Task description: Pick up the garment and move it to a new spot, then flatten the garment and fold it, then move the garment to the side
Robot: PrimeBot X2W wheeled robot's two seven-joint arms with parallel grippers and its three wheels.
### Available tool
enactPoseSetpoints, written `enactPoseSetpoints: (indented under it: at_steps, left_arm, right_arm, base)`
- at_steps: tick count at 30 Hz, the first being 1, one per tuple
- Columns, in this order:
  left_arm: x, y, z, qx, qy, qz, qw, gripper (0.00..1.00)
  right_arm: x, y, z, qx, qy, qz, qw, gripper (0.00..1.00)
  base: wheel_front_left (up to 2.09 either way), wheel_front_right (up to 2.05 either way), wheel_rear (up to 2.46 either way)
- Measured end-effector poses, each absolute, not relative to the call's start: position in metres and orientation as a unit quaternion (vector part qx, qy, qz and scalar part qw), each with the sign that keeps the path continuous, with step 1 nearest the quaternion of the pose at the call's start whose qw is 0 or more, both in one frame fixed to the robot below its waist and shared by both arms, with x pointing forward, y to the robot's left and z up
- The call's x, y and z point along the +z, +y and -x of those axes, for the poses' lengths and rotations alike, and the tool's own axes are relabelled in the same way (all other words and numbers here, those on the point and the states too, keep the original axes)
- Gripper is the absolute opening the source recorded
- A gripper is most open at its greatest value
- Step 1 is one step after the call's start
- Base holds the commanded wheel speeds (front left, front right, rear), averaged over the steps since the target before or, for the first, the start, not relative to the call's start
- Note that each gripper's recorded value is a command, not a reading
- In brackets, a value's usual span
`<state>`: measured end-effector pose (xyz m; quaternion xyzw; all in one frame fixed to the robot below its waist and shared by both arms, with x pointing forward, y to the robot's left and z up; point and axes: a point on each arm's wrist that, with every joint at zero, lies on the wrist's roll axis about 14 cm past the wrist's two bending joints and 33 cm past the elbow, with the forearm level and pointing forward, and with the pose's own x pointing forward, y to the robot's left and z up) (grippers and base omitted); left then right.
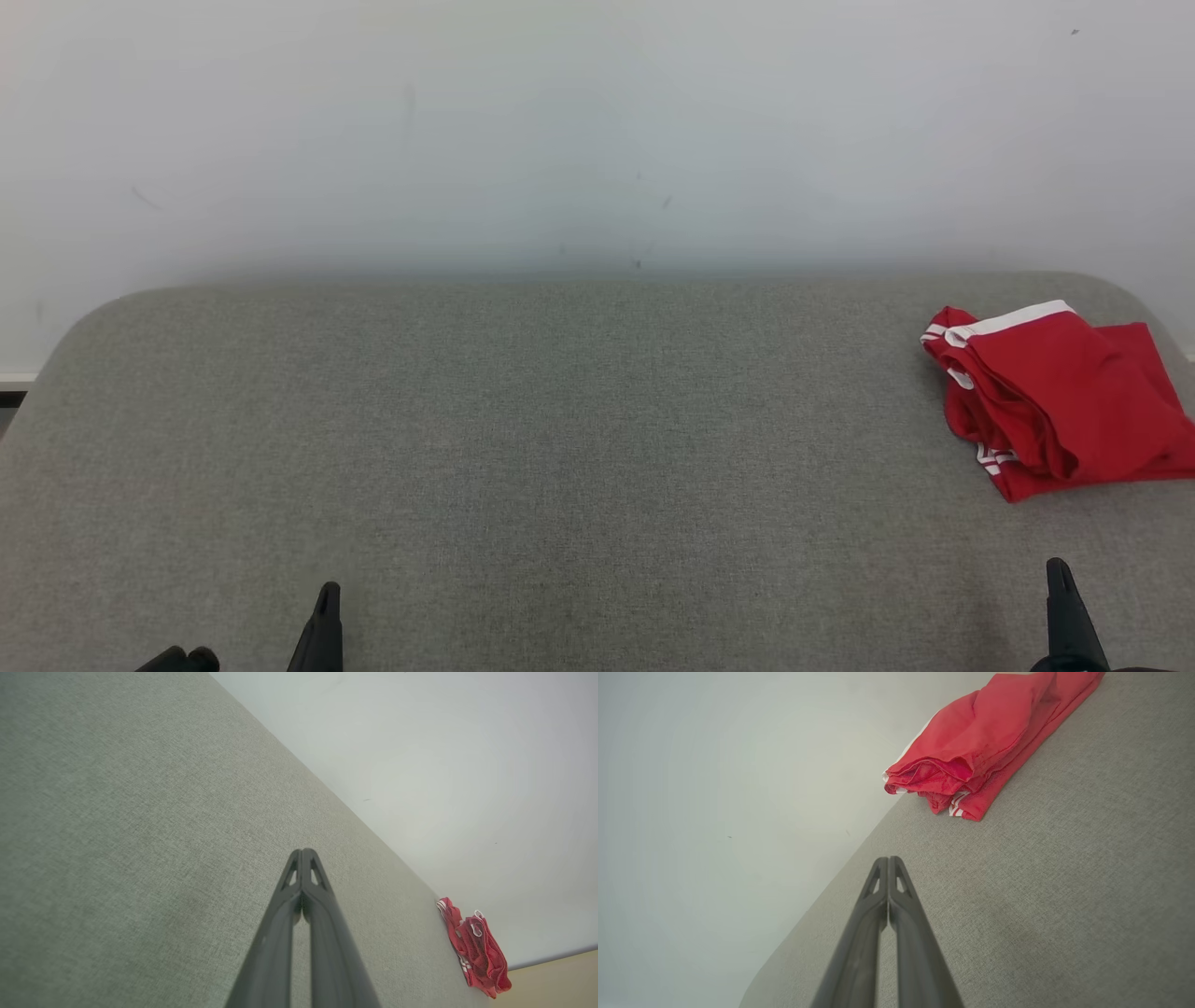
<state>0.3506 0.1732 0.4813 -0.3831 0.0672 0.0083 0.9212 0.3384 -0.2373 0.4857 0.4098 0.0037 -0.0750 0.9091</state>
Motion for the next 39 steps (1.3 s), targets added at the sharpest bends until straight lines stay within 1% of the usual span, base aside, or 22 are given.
enactPoseSetpoints:
  at_steps: [19,20,39]
  left_arm:
    - [0.489,0.165,-0.362,-0.002,0.062,0.491,0.869,0.00]
    - [0.488,0.164,-0.362,-0.002,0.063,0.504,0.862,0.00]
    - [0.493,0.158,-0.370,-0.010,0.056,0.585,0.809,0.00]
  right_arm:
    - [0.486,-0.241,-0.340,-0.074,0.002,-0.510,0.857,0.00]
    - [0.486,-0.241,-0.341,-0.073,0.002,-0.520,0.851,0.00]
    - [0.491,-0.243,-0.345,-0.061,-0.006,-0.597,0.800,0.00]
  base:
    - [0.00,0.00,0.00]
    - [0.00,0.00,0.00]
    - [0.00,0.00,0.00]
